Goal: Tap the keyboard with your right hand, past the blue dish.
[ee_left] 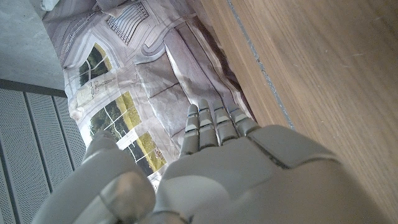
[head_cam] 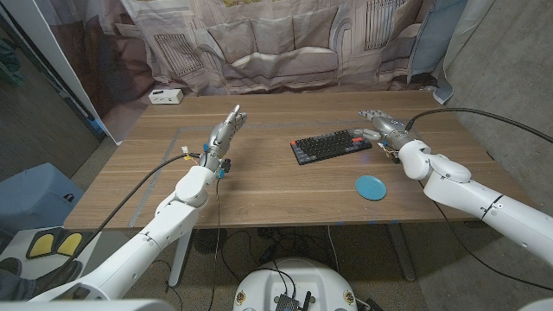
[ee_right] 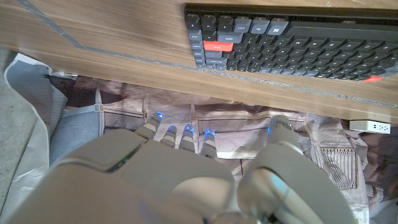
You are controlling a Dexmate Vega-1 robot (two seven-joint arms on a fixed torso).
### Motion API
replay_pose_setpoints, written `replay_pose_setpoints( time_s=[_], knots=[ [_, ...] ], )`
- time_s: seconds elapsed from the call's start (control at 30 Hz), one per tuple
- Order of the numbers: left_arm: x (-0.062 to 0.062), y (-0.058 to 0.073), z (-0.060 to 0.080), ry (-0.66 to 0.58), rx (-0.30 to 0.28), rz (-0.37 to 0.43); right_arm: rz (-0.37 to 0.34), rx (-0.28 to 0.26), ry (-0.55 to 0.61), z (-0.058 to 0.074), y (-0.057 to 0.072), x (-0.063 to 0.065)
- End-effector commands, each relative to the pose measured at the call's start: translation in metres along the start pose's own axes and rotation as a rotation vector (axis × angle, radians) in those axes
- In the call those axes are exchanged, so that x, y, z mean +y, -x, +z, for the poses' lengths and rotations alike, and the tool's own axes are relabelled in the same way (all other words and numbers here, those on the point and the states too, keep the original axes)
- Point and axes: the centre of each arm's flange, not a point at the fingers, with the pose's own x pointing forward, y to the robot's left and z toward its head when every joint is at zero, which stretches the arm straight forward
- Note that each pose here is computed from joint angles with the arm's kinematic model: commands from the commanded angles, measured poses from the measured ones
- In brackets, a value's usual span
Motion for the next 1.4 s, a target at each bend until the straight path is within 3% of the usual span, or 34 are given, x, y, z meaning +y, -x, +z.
replay_pose_setpoints(
  time_s=[0.03,0.5,1.4],
  knots=[
    [0.000,0.000,0.001,0.000,-0.005,-0.002,-0.025,-0.015,-0.038,0.001,0.005,-0.005],
    [0.000,0.003,0.004,-0.003,-0.011,-0.009,-0.033,-0.026,-0.137,0.005,0.008,-0.004],
    [-0.002,0.008,0.009,-0.006,-0.024,-0.018,-0.139,-0.138,-0.346,0.008,0.022,-0.006]
  ],
)
